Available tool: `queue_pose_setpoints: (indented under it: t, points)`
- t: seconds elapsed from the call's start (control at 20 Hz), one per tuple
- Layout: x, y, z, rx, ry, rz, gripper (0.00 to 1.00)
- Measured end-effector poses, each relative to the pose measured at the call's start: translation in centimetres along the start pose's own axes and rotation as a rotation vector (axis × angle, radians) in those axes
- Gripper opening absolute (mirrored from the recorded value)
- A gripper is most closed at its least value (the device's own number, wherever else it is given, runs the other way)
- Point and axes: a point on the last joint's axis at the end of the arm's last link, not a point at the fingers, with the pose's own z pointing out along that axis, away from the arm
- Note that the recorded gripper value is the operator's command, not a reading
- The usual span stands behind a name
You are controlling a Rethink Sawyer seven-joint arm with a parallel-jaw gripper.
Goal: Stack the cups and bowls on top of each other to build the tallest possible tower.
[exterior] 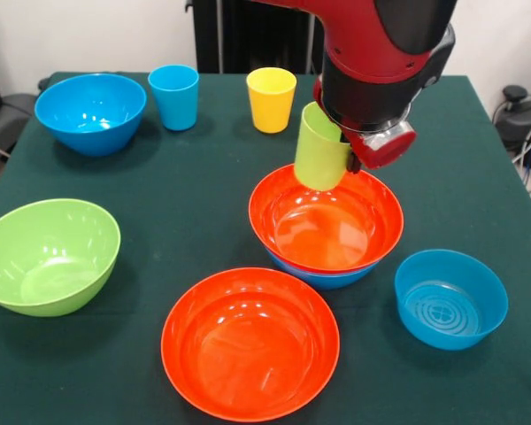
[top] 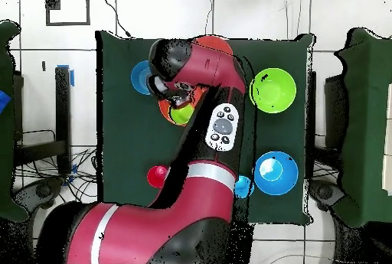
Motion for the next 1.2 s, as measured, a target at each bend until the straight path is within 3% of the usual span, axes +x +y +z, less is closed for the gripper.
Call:
queue_pose_setpoints:
  t: [0.5,0.65,0.85,1.2]
  points:
    - [2.0,0.3,-1.2,-0.018,0.056,-0.015,0.00]
    - [2.7,0.3,-2.1,-0.012,0.090,-0.024,0.00]
    - [2.7,0.5,-2.7,-0.008,0.128,-0.032,0.00]
    - [1.4,0.9,-3.1,-0.027,0.142,-0.029,0.00]
